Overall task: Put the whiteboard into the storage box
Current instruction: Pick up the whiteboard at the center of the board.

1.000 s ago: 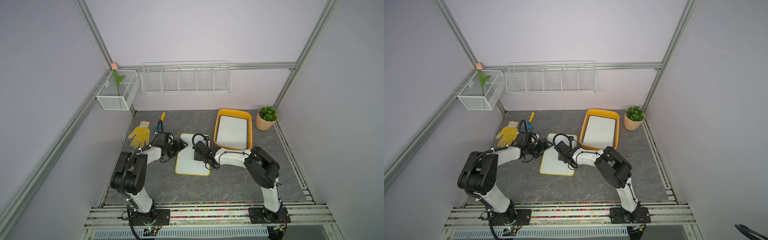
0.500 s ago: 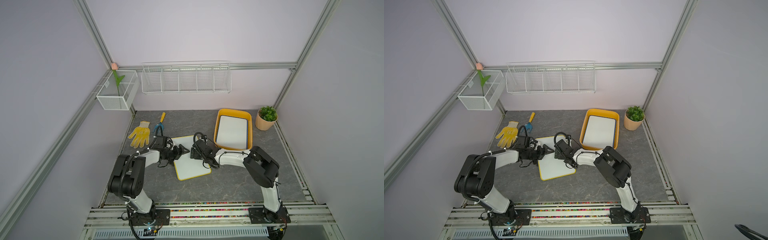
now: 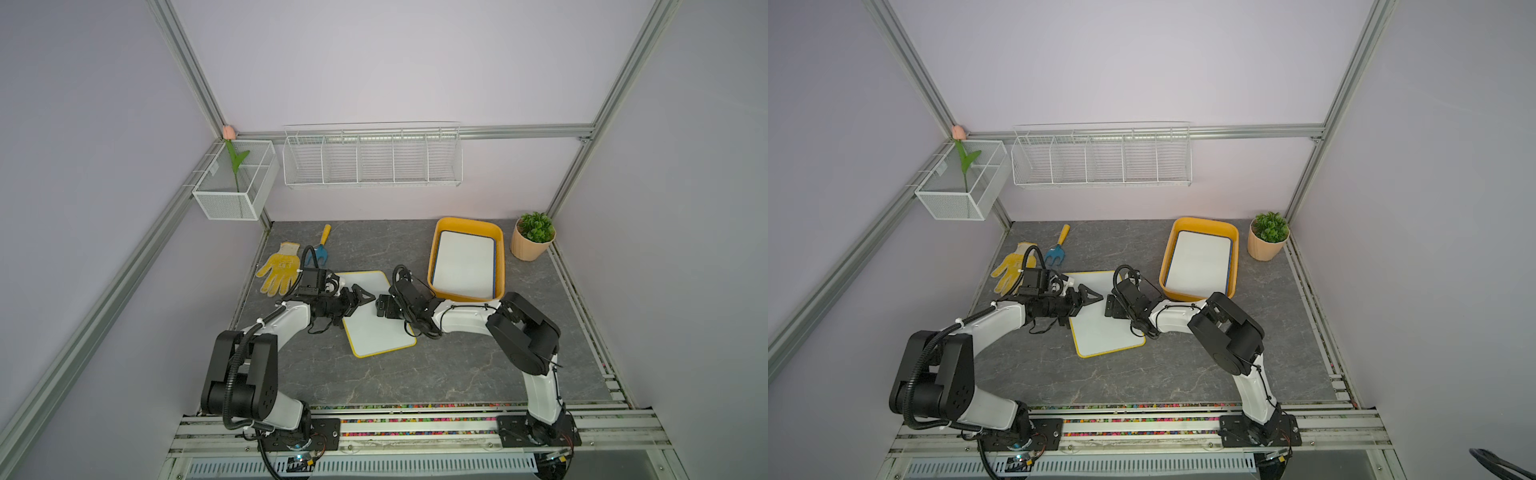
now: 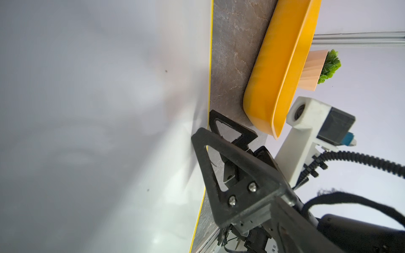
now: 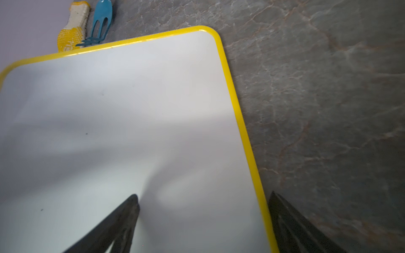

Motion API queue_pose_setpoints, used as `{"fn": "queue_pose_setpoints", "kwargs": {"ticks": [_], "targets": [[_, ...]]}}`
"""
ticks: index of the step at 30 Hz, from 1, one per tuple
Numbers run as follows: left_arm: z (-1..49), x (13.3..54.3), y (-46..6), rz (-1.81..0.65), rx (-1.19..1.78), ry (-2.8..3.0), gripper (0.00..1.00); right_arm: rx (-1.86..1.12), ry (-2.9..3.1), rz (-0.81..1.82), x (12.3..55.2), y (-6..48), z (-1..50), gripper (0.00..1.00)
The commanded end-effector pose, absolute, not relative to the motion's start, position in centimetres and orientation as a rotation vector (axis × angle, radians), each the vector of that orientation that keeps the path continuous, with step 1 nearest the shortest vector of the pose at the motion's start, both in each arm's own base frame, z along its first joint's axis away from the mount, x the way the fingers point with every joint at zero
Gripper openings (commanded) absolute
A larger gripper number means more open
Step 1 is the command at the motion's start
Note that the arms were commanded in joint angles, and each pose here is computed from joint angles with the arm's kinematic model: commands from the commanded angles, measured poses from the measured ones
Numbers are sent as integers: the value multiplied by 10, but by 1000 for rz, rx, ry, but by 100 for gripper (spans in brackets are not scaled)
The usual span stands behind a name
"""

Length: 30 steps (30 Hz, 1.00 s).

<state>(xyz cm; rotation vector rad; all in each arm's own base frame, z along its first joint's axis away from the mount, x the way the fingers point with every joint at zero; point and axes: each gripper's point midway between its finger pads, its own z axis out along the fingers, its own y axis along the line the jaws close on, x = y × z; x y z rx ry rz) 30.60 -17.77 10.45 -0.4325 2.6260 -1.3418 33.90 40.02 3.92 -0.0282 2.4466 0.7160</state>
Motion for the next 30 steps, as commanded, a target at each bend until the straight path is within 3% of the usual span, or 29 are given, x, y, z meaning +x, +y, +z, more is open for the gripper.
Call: {"fn": "queue_pose_setpoints", "kwargs": {"ticks": [1, 30], "targets": [[130, 310, -182, -1357, -347, 2585, 91, -104, 2775, 654, 274, 381, -35, 94], [141, 298, -158, -1212, -424, 2583, 91, -24, 2788, 676, 273, 373, -41, 93]]}}
